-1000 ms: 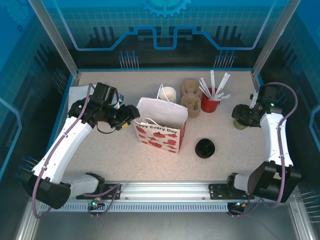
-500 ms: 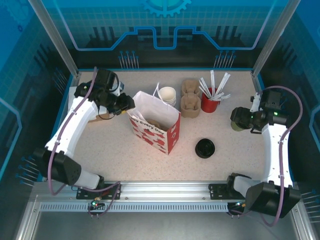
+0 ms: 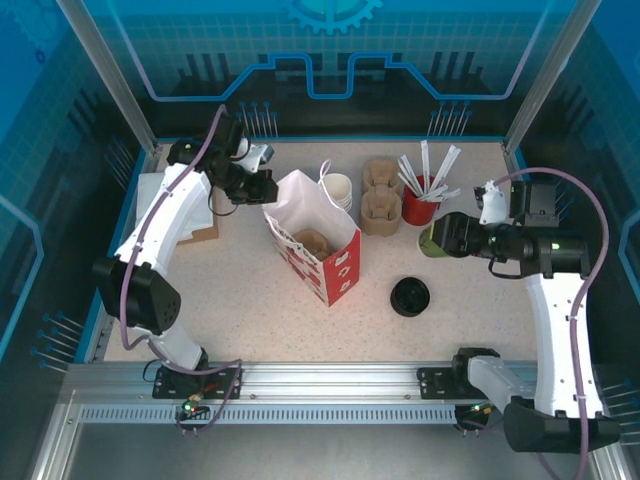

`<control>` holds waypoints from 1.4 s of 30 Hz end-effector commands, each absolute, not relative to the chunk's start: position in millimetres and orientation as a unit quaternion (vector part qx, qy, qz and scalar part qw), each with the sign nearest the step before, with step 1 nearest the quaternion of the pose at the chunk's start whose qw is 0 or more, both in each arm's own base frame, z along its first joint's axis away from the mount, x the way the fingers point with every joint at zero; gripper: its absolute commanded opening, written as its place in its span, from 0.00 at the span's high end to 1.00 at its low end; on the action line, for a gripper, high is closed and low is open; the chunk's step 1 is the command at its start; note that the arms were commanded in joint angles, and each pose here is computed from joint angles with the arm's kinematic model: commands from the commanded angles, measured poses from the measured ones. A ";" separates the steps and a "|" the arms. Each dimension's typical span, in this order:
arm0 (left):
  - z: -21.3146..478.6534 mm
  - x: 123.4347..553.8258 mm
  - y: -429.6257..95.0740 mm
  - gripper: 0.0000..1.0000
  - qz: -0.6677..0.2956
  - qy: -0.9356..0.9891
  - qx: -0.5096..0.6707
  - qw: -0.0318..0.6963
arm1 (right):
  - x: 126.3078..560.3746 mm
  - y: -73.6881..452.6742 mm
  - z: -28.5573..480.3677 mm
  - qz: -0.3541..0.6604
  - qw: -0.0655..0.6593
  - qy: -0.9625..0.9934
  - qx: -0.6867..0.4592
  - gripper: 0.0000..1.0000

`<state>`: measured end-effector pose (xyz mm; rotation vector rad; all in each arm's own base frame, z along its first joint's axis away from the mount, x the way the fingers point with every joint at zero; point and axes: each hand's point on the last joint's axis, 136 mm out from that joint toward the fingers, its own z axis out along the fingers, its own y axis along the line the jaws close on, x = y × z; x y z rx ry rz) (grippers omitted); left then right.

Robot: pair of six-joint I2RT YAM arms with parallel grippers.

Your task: Pack the takeout coffee

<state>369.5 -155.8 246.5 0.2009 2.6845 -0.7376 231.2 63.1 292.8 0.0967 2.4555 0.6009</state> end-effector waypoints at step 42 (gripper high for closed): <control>257.0 320.6 -149.3 0.39 -0.355 0.916 -0.152 0.107 | 278.9 299.6 351.3 0.196 0.246 0.912 -0.264 0.24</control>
